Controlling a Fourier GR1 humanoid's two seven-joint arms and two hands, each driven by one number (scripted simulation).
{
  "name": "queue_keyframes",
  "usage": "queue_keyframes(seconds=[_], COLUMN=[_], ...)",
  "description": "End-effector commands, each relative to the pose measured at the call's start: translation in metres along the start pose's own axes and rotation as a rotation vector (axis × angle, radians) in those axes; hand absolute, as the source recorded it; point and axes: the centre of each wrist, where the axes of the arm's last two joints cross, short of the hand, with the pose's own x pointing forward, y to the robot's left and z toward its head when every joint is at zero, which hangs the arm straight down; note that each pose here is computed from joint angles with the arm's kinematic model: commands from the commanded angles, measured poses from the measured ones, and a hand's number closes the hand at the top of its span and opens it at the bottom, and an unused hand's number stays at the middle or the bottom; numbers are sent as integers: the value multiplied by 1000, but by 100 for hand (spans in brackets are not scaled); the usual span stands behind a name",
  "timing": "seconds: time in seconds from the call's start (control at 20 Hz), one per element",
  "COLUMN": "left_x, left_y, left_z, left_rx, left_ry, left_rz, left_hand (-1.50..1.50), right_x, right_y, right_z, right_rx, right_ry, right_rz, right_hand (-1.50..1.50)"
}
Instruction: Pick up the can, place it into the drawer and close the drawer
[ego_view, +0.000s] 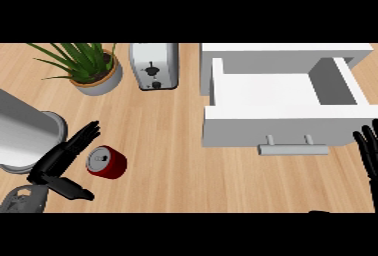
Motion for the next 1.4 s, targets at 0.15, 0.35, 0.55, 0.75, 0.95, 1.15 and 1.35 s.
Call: queue_keyframes(seconds=[0.15, 0.35, 0.55, 0.75, 0.95, 1.15, 1.35], left_x=[-3, -13, -26, -24, -26, -32, -16], left_y=[15, -21, -3, -33, -33, -26, -32], left_z=[0, -25, -7, -27, -30, -22, -59], left_rx=[-35, -47, -32, -50, -76, -86, -104], left_ry=[-59, -59, -50, -46, -36, -48, -48], left_rz=[62, 37, 49, 62, 75, 78, 74], left_hand=[-150, -150, -150, -150, -150, -150, -150], right_x=[7, 19, 24, 18, 3, 10, 5], right_y=[9, 11, -1, -6, 1, 11, -2], right_z=[12, 2, 4, 7, 13, 8, 2], right_rx=[15, -13, 9, -3, -4, 3, 0], right_ry=[3, -10, 12, -8, 11, -1, -9], right_rz=[-13, -9, 5, -9, -4, -14, -29], right_hand=[-150, -150, -150, -150, -150, -150, -150])
